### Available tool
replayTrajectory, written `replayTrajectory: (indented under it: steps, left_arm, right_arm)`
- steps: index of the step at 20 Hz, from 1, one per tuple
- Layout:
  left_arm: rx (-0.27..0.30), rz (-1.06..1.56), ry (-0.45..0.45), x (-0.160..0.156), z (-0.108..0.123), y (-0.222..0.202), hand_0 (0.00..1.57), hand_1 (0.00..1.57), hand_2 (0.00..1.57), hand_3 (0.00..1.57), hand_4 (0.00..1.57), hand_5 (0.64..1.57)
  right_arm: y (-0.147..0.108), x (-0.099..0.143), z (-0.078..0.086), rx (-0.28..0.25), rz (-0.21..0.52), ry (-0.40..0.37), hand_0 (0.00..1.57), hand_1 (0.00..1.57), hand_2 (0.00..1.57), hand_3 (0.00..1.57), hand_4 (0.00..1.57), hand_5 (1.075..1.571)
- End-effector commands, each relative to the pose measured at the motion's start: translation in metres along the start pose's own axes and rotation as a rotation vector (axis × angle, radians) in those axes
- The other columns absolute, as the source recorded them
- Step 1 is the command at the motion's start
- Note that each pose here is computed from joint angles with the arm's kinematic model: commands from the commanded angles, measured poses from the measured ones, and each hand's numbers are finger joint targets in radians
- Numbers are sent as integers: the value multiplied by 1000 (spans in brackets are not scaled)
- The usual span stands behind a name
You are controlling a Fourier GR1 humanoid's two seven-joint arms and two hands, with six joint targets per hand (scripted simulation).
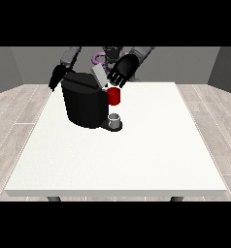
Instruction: Insert the coffee pod into the coffee machine and close the lid
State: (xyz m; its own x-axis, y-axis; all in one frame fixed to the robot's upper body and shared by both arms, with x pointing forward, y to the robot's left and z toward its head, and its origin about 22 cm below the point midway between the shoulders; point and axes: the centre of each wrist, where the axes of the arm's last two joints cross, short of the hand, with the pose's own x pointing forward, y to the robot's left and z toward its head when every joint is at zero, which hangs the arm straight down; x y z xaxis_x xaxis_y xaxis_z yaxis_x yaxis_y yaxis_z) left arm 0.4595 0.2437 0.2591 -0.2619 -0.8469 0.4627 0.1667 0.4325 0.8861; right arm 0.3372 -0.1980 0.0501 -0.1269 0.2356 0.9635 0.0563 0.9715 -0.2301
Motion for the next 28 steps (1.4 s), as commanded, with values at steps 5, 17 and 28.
replayTrajectory:
  steps: [5, 17, 28]
  left_arm:
    - [-5, -15, -8, 5, 1, 18, 1260, 1260, 1292, 1229, 433, 1571]
    - [15, -18, -41, 6, -4, 4, 1167, 1167, 1238, 1188, 412, 1571]
    - [54, -48, -69, 15, -3, 19, 1202, 1202, 1218, 1176, 360, 1571]
  right_arm:
    - [-22, -2, -7, -16, 29, -21, 0, 0, 0, 0, 0, 1571]
    - [-10, -9, -4, -62, 2, -23, 0, 0, 0, 0, 100, 1571]
    - [-19, 7, -16, -47, -11, -22, 0, 0, 0, 0, 0, 1571]
